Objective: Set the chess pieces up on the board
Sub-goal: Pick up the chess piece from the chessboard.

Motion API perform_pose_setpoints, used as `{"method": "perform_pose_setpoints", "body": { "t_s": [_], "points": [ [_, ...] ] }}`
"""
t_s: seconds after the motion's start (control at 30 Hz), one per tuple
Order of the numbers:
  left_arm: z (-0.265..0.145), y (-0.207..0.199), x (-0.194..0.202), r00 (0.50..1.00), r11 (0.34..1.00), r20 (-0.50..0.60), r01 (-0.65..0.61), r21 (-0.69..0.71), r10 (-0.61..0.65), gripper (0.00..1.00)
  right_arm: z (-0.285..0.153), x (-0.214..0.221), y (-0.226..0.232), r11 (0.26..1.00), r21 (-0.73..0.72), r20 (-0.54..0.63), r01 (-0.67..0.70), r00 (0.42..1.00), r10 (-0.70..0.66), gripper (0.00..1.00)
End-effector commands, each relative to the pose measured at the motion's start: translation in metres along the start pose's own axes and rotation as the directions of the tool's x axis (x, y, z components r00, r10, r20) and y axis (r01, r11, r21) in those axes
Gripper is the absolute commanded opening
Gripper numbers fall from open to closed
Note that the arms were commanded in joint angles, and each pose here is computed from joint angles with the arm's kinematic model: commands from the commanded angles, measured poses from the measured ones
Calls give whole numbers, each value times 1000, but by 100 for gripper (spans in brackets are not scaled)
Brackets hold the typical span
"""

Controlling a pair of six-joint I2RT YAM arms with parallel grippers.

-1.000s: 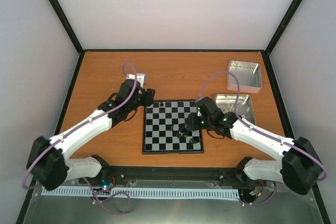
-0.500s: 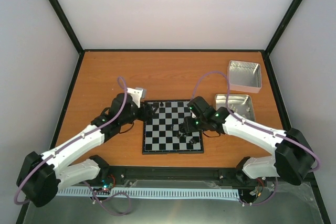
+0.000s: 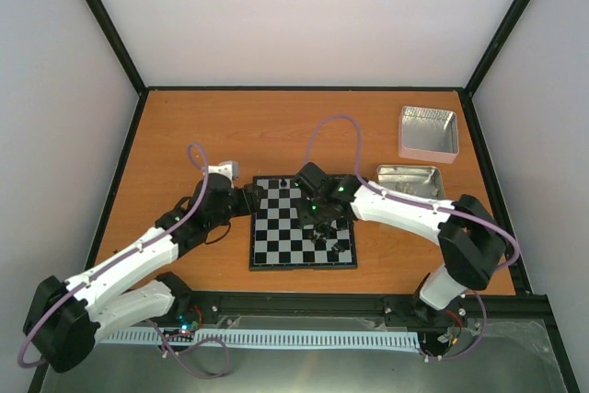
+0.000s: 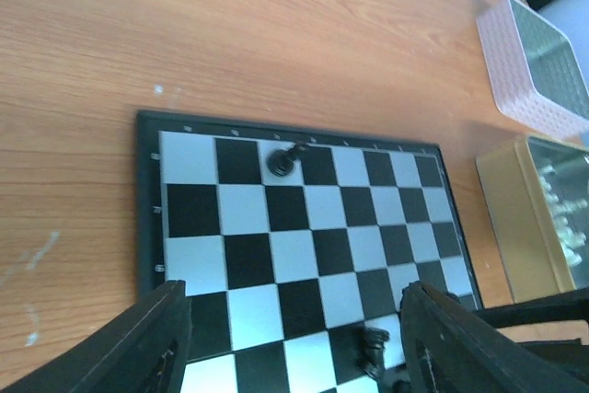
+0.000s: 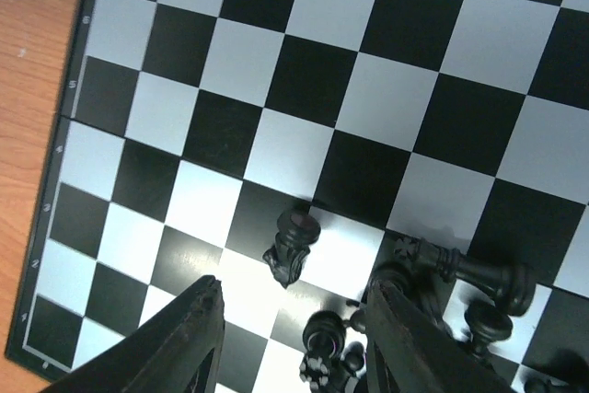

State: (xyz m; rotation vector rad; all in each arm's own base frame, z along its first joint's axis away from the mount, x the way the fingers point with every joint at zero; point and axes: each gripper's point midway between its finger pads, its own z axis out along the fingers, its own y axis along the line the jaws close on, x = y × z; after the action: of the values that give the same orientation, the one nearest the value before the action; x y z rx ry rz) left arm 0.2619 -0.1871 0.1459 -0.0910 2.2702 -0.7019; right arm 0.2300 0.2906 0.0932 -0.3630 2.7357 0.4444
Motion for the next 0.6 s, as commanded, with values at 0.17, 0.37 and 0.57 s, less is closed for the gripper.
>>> {"method": "perform_pose_setpoints", "body": {
  "t_s": [0.17, 0.37, 0.57],
  "points": [
    [-16, 29, -6, 991, 990, 105, 91, -112, -79, 66, 27, 0, 4, 996, 84, -54, -27, 998, 32, 42],
    [-15, 29, -5, 993, 990, 102, 77, -114, -65, 67, 42, 5, 11, 997, 57, -84, -58, 994, 63, 38],
    [-14, 27, -7, 993, 992, 102, 64, -108, -53, 67, 53, 6, 13, 994, 54, -90, -97, 991, 102, 34]
  ]
}}
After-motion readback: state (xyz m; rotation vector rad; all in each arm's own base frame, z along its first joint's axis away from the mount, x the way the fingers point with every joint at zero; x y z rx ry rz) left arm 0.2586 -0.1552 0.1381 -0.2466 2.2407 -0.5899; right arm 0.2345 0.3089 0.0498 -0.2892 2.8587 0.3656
